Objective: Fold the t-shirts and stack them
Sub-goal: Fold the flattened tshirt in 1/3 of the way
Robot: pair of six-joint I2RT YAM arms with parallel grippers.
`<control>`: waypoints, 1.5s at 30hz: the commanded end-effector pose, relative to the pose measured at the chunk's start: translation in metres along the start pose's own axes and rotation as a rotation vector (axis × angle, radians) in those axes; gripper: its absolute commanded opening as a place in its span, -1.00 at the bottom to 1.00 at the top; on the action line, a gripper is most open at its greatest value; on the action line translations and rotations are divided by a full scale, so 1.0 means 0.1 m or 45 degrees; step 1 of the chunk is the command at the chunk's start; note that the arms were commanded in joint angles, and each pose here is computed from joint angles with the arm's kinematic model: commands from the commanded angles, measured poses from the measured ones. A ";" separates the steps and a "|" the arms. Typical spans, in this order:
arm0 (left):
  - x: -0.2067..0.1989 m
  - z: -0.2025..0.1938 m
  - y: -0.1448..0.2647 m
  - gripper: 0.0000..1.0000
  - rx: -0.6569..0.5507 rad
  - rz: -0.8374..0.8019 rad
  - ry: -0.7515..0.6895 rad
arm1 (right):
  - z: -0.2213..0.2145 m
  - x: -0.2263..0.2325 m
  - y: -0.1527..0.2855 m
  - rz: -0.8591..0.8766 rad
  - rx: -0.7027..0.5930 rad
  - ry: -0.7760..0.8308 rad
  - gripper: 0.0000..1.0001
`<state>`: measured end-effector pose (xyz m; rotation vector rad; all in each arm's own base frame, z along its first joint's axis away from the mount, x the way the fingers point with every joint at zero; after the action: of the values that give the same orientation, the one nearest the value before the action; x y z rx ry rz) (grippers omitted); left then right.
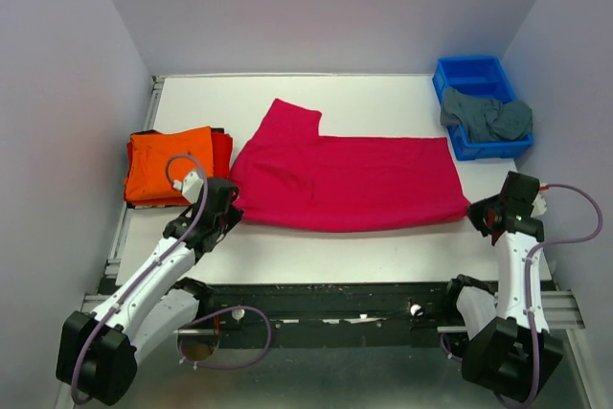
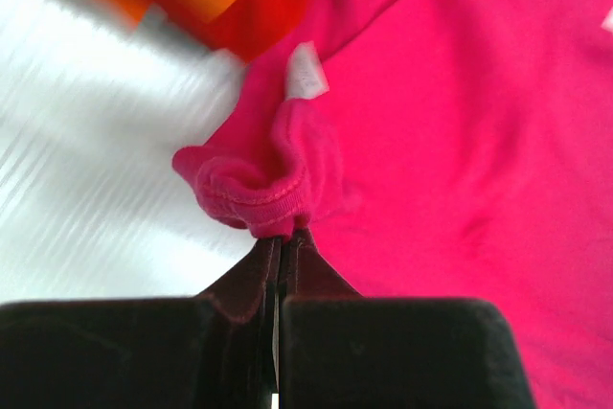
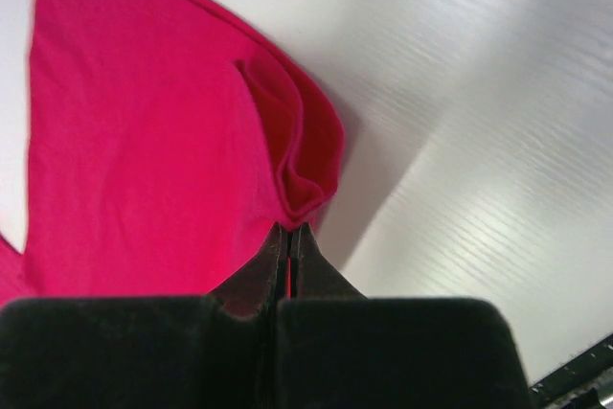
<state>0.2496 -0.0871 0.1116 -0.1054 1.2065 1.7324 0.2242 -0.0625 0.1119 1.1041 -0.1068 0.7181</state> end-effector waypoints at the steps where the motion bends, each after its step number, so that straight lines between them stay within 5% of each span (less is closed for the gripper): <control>1: 0.50 -0.49 -0.04 -1.00 0.164 0.077 0.078 | -0.33 -0.36 -0.10 -0.107 0.070 -0.005 -0.99; 7: -0.07 0.06 0.00 -1.00 -0.038 -0.009 0.057 | 0.09 0.16 0.07 0.096 -0.036 -0.016 -0.99; 11: -0.85 0.87 0.44 -1.00 -0.254 -0.058 -0.003 | 0.72 0.80 0.59 0.250 -0.133 0.058 -0.99; 14: -0.99 1.10 0.69 -1.00 -0.333 -0.109 -0.001 | 0.86 0.90 0.82 0.285 -0.199 0.068 -0.99; 24: 0.36 -0.12 0.28 -1.00 0.031 0.021 0.061 | -0.12 -0.12 0.16 -0.021 0.039 0.029 -0.99; 40: 0.78 -0.60 0.30 -0.99 0.234 0.053 0.125 | -0.31 -0.36 0.22 -0.065 0.029 0.015 -0.88; 42: 0.76 -0.64 0.30 -0.85 0.249 0.019 0.143 | -0.29 -0.34 0.24 -0.060 0.023 0.005 -0.59; 45: 0.69 -0.58 0.33 0.15 0.230 -0.012 0.133 | -0.18 -0.20 0.25 0.022 -0.031 0.029 0.55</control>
<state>0.1650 -0.0779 0.0576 -0.0684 1.4092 1.6741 0.1810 -0.0432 0.1006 1.1343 -0.0839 0.7110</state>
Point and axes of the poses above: each gripper's point midway between its finger pads, its own y axis back along the fingers, its own x axis along the line the jaws close on, z = x × y, the point moved 1 cm from there along y, back along the fingers, and after that the axes turned 4 degrees about y, right-handed, at the moved point
